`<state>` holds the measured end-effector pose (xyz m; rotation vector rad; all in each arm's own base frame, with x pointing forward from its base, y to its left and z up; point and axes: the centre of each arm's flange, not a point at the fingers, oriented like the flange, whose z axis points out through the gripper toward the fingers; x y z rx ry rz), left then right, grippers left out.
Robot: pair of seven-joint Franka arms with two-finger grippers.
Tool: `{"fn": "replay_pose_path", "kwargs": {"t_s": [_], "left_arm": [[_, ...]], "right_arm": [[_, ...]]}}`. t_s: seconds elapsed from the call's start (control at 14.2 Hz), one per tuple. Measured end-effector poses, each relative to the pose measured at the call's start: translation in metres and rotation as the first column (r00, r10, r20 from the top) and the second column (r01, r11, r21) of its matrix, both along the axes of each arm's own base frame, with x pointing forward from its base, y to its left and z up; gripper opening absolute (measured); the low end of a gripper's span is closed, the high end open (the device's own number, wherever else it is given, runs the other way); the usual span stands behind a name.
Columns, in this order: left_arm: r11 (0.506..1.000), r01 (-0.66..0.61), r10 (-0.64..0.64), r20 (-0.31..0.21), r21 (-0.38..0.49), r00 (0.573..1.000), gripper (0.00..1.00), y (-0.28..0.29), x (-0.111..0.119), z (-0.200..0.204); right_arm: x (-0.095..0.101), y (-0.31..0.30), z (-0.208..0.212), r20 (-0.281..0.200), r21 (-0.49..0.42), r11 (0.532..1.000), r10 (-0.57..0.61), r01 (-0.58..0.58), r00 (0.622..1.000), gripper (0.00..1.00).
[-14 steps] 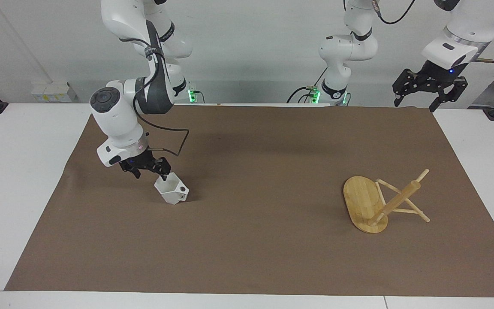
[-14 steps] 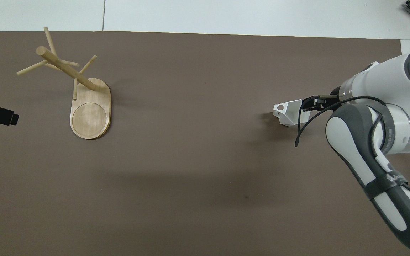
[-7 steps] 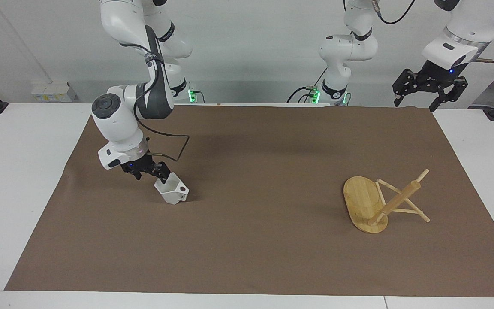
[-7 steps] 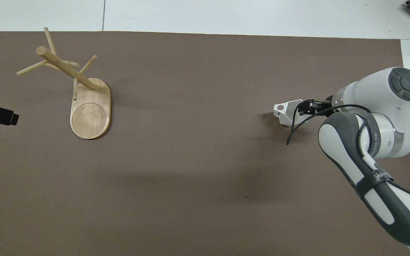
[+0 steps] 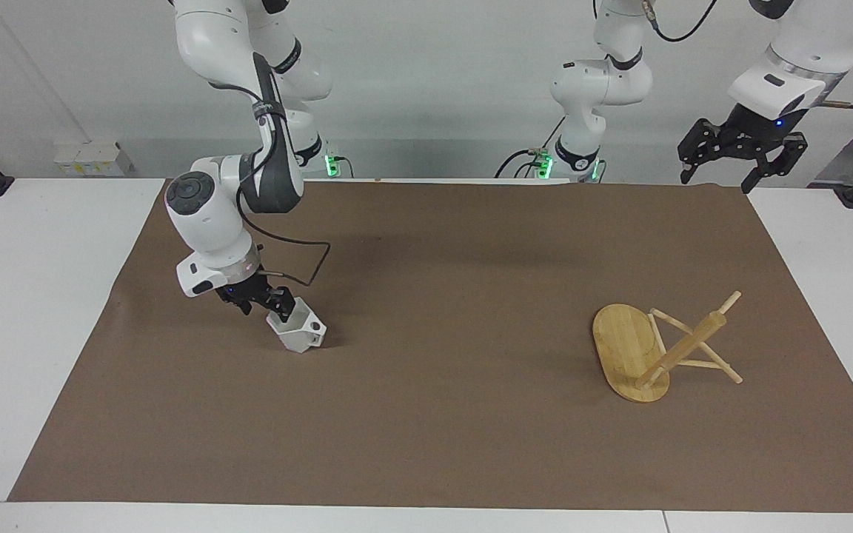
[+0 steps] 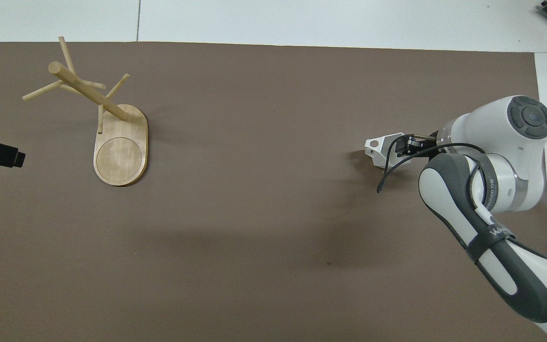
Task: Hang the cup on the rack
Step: 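Lift the white cup with the right gripper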
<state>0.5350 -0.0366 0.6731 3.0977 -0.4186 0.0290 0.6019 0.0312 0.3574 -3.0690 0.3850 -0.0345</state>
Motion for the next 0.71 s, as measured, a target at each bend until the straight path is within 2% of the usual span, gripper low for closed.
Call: {"fn": "replay_pose_path", "kwargs": {"t_s": [0.07,0.14,0.21,0.28,0.35,0.49,0.57,0.71], "left_arm": [[1.0,0.0,0.0,0.0,0.0,1.0,1.0,0.0,0.0,0.0],[1.0,0.0,0.0,0.0,0.0,1.0,1.0,0.0,0.0,0.0],[1.0,0.0,0.0,0.0,0.0,1.0,1.0,0.0,0.0,0.0],[1.0,0.0,0.0,0.0,0.0,1.0,1.0,0.0,0.0,0.0],[1.0,0.0,0.0,0.0,0.0,1.0,1.0,0.0,0.0,0.0],[1.0,0.0,0.0,0.0,0.0,1.0,1.0,0.0,0.0,0.0],[1.0,0.0,0.0,0.0,0.0,1.0,1.0,0.0,0.0,0.0],[1.0,0.0,0.0,0.0,0.0,1.0,1.0,0.0,0.0,0.0]], "right_arm": [[0.0,0.0,0.0,0.0,0.0,1.0,0.001,-0.001,1.0,0.77],[0.0,0.001,0.0,0.0,0.0,1.0,0.001,-0.001,1.0,0.71],[0.0,0.001,0.0,0.0,0.0,1.0,0.001,-0.001,1.0,0.58],[0.0,0.001,0.0,0.0,0.001,1.0,0.001,-0.001,1.0,0.53],[0.0,0.002,0.0,0.0,0.001,1.0,0.002,-0.002,1.0,0.53],[0.0,0.005,0.0,0.0,0.001,1.0,0.008,-0.008,1.0,0.4],[-0.001,0.008,0.0,0.0,0.001,1.0,0.013,-0.013,1.0,0.4],[-0.001,0.011,0.0,0.0,0.002,1.0,0.017,-0.017,1.0,0.21]]}}
